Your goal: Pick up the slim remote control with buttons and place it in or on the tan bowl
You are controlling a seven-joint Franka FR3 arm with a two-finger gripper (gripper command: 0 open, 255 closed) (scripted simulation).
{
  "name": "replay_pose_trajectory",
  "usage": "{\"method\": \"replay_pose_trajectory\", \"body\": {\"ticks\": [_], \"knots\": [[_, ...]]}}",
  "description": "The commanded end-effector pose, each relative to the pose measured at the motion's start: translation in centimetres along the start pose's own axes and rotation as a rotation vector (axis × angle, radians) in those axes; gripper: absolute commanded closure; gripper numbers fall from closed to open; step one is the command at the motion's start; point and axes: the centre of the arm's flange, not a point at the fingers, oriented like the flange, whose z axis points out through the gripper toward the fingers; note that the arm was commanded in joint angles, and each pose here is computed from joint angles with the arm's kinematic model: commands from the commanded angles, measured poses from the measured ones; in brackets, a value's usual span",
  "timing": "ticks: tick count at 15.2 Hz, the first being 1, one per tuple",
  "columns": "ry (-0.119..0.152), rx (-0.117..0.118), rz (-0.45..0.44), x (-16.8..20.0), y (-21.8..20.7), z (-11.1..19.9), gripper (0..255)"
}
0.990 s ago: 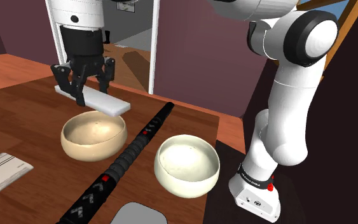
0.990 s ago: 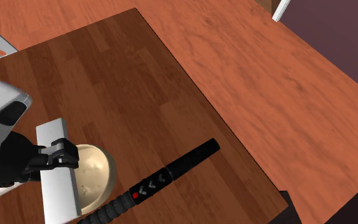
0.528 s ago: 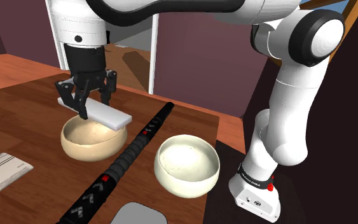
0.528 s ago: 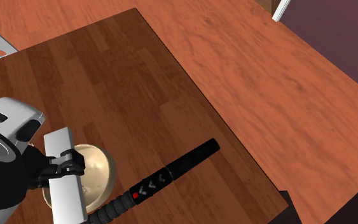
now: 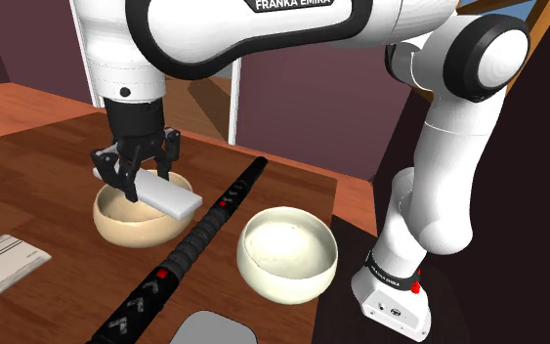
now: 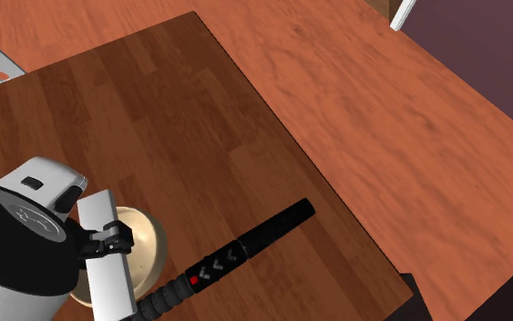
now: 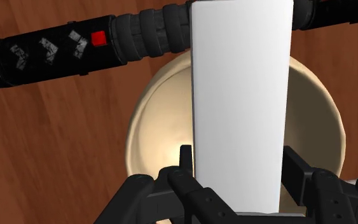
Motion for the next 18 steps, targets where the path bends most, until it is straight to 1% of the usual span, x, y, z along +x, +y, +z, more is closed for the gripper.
{"method": "replay_pose_trajectory", "body": {"ticks": [1,6,7,12,16,18], "knots": [[0.001,0.000,0.000,0.0,0.0,0.1,255],[0.001,0.000,0.000,0.0,0.0,0.1,255],[0.001,0.000,0.000,0.0,0.0,0.1,0],[0.001,0.000,0.000,0.0,0.0,0.1,0],[0.001,0.000,0.000,0.0,0.0,-4.9,0],[0.001,0.000,0.000,0.0,0.0,-4.9,0]]}}
